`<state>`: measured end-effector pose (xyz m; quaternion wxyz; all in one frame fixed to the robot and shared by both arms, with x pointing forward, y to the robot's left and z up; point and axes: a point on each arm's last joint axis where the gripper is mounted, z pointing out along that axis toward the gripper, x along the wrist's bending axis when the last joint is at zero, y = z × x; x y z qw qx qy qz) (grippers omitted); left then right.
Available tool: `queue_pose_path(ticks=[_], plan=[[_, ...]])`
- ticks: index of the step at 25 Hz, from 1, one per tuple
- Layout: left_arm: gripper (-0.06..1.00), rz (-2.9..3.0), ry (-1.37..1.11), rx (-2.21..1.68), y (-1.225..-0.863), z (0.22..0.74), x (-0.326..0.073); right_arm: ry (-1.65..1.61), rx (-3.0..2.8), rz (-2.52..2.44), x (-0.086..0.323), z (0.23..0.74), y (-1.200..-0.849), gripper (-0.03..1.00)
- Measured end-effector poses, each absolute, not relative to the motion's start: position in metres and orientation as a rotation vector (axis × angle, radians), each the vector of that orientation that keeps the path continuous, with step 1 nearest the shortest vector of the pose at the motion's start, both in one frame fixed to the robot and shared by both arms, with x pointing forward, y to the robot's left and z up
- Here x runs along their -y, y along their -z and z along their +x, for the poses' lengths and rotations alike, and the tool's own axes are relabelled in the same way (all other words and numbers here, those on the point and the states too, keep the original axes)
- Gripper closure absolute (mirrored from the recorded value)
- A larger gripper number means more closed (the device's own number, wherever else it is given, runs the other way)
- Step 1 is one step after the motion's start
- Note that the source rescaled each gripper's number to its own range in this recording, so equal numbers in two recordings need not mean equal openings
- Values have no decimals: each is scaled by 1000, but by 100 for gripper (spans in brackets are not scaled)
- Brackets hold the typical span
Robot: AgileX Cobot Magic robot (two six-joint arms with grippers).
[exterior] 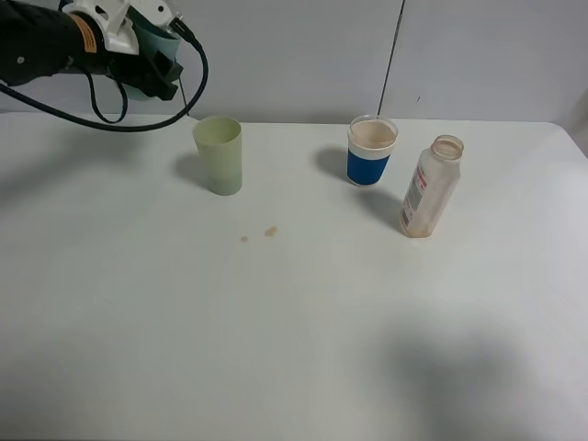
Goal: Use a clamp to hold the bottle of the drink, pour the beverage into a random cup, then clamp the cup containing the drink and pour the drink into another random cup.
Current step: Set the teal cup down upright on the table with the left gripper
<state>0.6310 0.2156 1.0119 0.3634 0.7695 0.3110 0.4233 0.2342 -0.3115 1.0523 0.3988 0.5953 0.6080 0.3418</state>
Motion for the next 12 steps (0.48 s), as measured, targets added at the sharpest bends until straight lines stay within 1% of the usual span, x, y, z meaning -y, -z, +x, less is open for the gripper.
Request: queue_pose_path(ticks=[2,6,12], plan=[[93,1948,-1078,-805,-999,624,-220,-865,-1539,1507,311,234,-1052,-3],[93,1896,-1079,-827,-984,613,-229,-865,-1539,1507,311,234,-1052,-3],[93,1728,-1107,-879,-971,599,-249,-865,-1539,1507,311,234,-1052,-3]])
